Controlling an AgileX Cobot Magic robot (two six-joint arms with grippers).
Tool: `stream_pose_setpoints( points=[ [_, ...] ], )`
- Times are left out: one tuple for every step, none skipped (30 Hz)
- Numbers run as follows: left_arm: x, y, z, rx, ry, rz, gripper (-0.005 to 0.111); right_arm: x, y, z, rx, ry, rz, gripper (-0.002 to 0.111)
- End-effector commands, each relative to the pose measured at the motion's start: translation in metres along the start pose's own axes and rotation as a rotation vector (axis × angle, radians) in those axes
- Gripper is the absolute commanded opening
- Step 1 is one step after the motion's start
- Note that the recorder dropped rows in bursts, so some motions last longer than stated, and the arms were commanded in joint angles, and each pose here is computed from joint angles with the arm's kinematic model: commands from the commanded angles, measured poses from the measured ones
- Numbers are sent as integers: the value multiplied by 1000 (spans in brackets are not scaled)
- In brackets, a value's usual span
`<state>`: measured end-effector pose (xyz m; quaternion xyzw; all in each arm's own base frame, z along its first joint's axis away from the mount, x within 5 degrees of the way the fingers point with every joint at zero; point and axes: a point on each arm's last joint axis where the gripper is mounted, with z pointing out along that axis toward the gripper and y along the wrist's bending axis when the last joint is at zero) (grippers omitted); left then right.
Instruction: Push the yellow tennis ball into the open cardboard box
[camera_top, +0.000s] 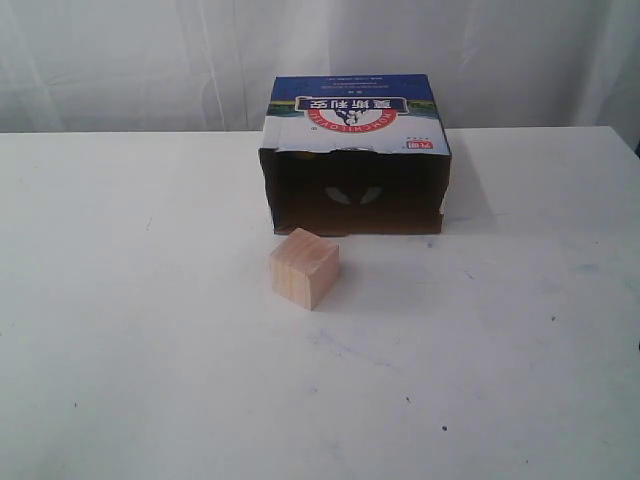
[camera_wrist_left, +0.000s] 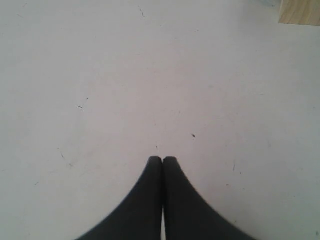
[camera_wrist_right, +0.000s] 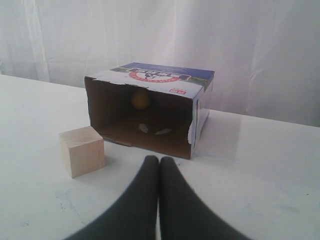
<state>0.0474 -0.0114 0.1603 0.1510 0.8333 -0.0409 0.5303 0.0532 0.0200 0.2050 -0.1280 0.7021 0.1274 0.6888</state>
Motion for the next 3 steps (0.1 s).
stream_pose_setpoints(
  points=[
    [3,0,0,4,16,6,0,2,0,0,7,4,-6,0],
    [3,0,0,4,16,6,0,2,0,0,7,4,-6,0],
    [3,0,0,4,16,6,0,2,0,0,7,4,-6,0]
  ],
)
